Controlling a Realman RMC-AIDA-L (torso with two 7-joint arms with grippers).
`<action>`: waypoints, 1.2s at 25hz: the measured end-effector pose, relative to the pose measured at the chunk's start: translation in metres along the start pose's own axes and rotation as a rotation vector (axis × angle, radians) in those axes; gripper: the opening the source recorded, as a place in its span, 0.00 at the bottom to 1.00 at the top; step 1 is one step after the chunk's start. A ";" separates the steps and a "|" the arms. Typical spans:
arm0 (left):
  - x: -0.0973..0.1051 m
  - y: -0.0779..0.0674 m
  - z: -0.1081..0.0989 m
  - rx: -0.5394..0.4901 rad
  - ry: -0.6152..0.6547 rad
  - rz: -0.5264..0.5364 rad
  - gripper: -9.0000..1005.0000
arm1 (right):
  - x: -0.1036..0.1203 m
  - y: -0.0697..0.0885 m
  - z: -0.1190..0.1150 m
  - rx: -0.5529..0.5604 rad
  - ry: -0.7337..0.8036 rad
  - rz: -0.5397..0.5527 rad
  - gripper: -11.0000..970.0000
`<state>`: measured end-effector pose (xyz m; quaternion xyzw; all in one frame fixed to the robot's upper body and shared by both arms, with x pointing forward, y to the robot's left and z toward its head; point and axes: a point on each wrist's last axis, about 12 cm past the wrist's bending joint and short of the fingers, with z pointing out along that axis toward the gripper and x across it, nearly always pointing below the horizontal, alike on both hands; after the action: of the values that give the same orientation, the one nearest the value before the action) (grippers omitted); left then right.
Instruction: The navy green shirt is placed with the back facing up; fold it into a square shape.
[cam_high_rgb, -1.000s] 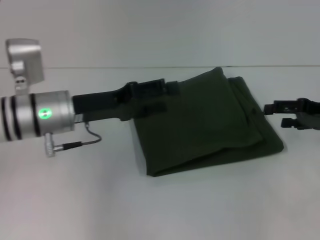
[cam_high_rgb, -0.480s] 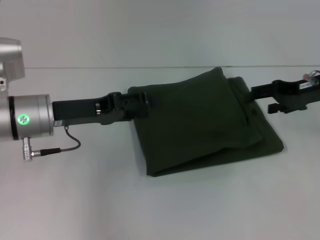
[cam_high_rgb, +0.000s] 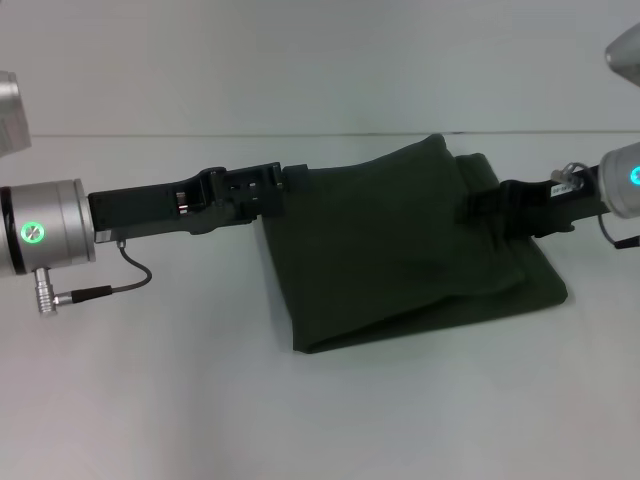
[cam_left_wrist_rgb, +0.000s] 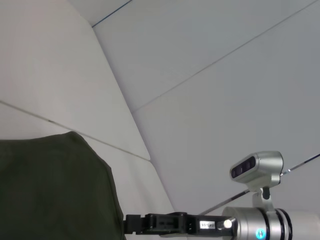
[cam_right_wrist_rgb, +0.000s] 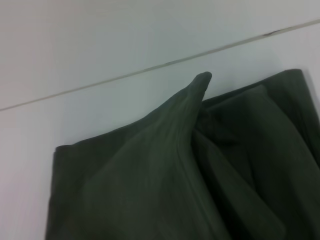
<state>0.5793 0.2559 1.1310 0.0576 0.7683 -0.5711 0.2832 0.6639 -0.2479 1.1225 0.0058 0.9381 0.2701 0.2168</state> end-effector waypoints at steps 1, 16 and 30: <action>0.000 0.000 0.000 0.001 -0.002 0.000 0.84 | 0.001 0.001 0.002 0.008 -0.002 -0.009 0.83; -0.004 -0.001 0.003 0.005 -0.021 0.003 0.84 | 0.009 0.017 0.022 0.019 -0.005 -0.065 0.82; -0.003 -0.001 0.007 0.005 -0.027 0.001 0.84 | 0.004 0.018 0.017 0.007 -0.018 -0.029 0.77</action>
<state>0.5843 0.2499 1.1321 0.0510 0.7630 -0.5735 0.2937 0.6655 -0.2237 1.1176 -0.0045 0.9370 0.2635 0.2293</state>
